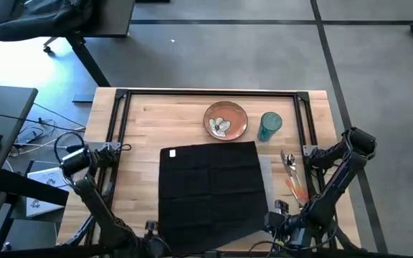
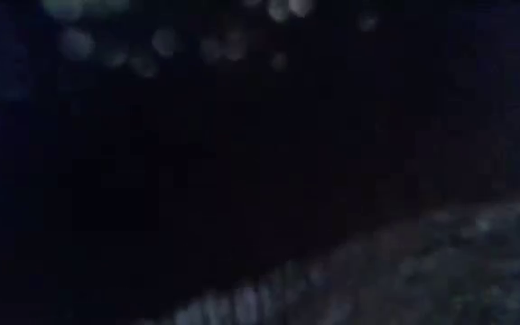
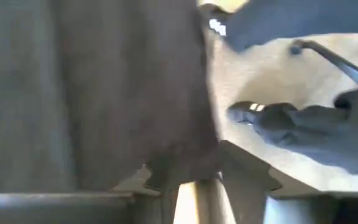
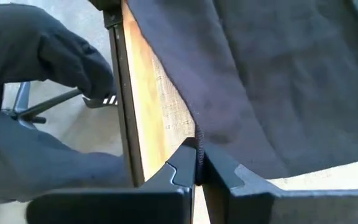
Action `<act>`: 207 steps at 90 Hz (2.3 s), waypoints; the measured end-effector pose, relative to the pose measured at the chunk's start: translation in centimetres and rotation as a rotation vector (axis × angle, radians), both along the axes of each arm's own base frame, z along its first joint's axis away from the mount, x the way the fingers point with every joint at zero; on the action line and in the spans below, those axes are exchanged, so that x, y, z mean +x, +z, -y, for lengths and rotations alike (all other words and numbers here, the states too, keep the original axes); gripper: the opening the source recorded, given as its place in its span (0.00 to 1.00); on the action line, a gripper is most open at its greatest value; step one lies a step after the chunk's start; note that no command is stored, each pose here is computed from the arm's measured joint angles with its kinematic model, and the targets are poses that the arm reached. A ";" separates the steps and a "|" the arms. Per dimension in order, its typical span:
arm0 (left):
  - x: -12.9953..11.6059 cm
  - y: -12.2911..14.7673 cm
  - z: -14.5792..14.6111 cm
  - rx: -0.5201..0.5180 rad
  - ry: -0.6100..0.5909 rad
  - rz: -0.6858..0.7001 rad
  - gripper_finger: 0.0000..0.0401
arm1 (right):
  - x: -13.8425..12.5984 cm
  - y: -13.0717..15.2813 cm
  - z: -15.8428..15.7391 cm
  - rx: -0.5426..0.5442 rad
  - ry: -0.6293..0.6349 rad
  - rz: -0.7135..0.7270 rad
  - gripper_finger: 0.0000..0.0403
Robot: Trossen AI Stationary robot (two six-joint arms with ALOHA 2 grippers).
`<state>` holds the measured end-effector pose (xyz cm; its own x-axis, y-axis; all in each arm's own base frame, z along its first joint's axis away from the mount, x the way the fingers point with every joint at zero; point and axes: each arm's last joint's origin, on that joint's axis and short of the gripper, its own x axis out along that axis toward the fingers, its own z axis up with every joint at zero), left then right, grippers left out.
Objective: Set table place
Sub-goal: Fold the black table napkin on the gray tablemat
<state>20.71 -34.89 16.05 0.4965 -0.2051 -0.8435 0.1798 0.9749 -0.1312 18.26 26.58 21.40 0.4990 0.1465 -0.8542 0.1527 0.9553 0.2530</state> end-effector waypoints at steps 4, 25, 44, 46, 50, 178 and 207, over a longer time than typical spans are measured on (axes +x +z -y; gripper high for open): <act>0.1 -0.5 0.5 -0.012 -0.027 0.020 0.31 | 0.0 0.0 0.0 -0.007 0.000 -0.002 0.00; 0.2 -3.9 1.2 0.126 -0.080 0.082 0.33 | -0.1 -0.1 0.2 -0.021 0.000 -0.011 0.00; 0.0 -5.0 0.7 0.255 -0.081 0.089 0.33 | -0.1 -0.1 0.2 -0.023 -0.012 -0.002 0.00; 0.0 -5.0 0.6 0.258 -0.078 0.086 0.33 | -0.1 -0.1 0.2 -0.021 -0.015 -0.003 0.00; 0.0 -5.0 0.6 0.266 -0.079 0.088 0.33 | -0.1 -0.1 0.2 -0.018 -0.025 -0.003 0.00; -0.4 6.5 0.5 0.229 0.091 0.134 0.00 | 0.1 1.8 -1.0 -0.024 0.002 0.148 0.00; 0.0 5.9 -6.2 0.630 0.321 0.001 0.00 | 3.4 1.0 4.7 -0.276 -0.143 -0.003 0.00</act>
<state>20.76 -28.73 21.94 0.4519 0.4787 -0.7528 -0.1292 0.8700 0.4757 21.67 21.90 22.36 0.4948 -0.1628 -0.8536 0.2907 0.9567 -0.0139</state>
